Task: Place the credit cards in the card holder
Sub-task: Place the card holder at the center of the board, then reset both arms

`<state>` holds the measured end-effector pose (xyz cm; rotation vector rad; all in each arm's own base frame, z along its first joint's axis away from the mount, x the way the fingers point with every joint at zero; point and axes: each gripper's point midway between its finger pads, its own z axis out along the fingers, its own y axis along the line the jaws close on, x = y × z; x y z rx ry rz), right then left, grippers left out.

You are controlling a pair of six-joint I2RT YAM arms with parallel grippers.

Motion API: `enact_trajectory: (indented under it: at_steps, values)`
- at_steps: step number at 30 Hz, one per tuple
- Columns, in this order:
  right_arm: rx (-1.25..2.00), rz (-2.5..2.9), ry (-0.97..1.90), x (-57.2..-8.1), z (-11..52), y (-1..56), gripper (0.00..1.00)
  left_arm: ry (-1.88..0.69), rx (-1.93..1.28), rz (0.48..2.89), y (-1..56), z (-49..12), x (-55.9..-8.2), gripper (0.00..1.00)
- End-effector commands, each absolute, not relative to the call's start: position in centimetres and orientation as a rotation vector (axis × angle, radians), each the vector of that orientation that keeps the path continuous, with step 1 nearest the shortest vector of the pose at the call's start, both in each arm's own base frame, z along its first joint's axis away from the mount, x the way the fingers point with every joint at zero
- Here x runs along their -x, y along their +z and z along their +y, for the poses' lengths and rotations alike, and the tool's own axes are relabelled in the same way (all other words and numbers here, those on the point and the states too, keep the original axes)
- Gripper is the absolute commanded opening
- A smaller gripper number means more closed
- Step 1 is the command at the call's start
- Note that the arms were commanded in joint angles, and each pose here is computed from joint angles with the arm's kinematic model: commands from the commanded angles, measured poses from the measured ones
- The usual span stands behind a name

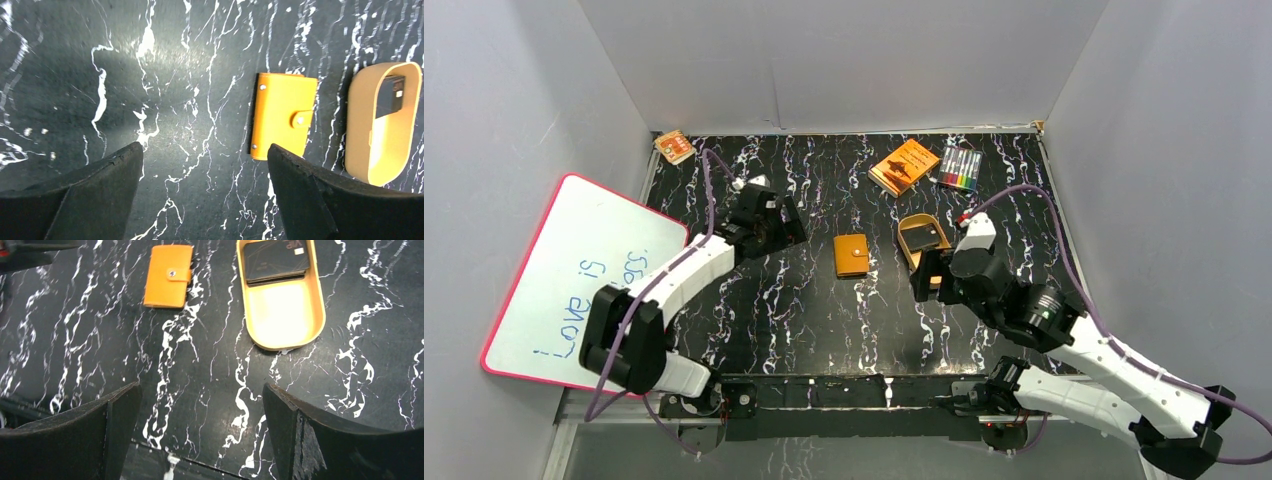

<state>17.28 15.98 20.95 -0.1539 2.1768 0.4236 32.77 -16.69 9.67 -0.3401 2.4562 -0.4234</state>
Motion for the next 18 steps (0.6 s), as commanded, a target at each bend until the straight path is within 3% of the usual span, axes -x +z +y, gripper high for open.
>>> enact_trajectory:
  at_steps: [1,8,12,18]
  values:
    - [-0.056,2.084,0.369,-20.2,16.0,23.2,0.99,-0.332,0.239,2.388,13.8,-14.9,-32.4,0.92]
    - [-0.420,1.933,0.375,-22.8,15.0,23.8,0.99,-0.517,0.151,2.312,16.7,-16.0,-29.5,0.93]
    - [-0.372,1.859,0.453,-23.6,16.4,24.8,0.98,-0.511,0.439,2.284,16.2,-14.2,-28.1,0.93]
    - [-0.218,1.916,0.323,-24.9,18.0,25.4,0.99,-0.437,0.798,2.278,15.9,-11.7,-26.1,0.93]
